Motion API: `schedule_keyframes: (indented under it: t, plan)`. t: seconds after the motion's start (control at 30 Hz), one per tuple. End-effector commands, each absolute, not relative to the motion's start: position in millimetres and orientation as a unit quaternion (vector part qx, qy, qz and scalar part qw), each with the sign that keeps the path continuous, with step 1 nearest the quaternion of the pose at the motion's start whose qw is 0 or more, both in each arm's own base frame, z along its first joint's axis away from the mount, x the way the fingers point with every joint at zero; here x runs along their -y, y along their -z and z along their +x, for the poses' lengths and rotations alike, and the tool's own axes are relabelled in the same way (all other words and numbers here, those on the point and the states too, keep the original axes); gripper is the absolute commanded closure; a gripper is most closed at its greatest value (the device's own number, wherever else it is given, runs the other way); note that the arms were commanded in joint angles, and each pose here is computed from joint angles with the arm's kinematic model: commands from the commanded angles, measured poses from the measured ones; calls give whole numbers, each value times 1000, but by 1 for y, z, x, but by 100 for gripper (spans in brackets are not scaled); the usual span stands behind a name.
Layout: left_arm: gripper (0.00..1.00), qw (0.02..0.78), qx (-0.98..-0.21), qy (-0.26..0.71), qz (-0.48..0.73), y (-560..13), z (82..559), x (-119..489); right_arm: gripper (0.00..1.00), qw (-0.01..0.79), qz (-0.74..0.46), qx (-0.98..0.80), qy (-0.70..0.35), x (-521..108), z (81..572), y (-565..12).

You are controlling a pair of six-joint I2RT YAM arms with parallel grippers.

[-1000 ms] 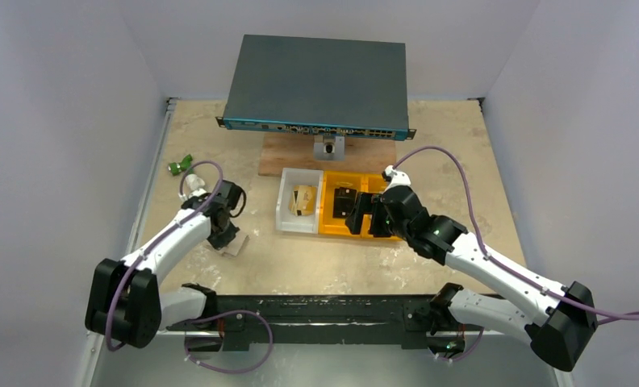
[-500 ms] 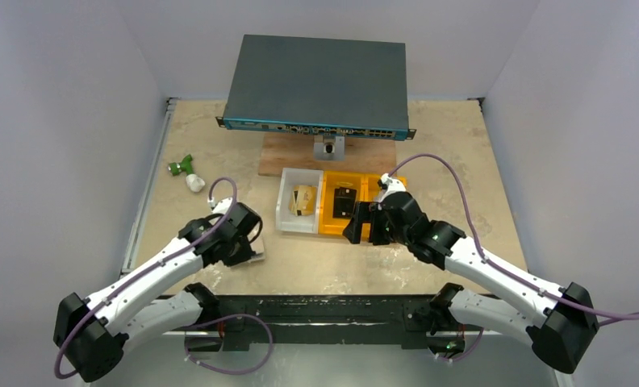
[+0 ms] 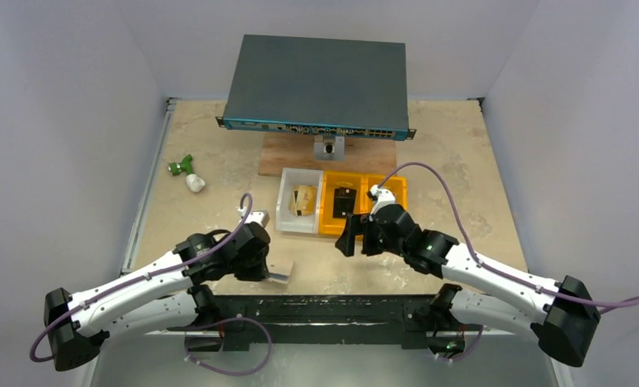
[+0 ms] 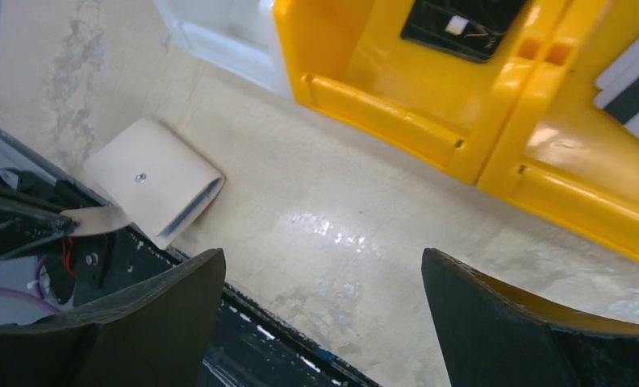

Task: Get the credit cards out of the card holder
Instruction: Open the card holder at the center of the board.

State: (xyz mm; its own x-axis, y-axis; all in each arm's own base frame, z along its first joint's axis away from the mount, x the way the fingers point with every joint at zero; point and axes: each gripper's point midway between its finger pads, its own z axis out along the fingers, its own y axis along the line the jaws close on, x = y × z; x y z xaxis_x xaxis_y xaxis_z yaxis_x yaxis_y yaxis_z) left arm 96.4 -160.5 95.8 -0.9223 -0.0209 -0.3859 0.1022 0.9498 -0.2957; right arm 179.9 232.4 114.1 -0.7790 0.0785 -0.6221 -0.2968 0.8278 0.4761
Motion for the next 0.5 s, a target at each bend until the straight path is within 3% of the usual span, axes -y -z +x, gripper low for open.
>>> schedule_keyframes:
  t: [0.0,0.17,0.3,0.37,0.47]
  plan:
    - [100,201,-969,146,6,-102,92,148,9,361,-71,-874,-318,-263,175,-127]
    - [100,212,-972,87,-58,-97,86,108,13,374,-126,-855,-337,-317,147,-130]
    - [100,226,-966,110,-67,-106,88,111,13,374,-169,-847,-337,-367,123,-125]
    - [100,229,-963,121,-68,-109,89,115,23,381,-188,-839,-341,-390,116,-130]
    - [100,230,-962,129,-65,-113,90,118,24,378,-197,-834,-351,-417,105,-132]
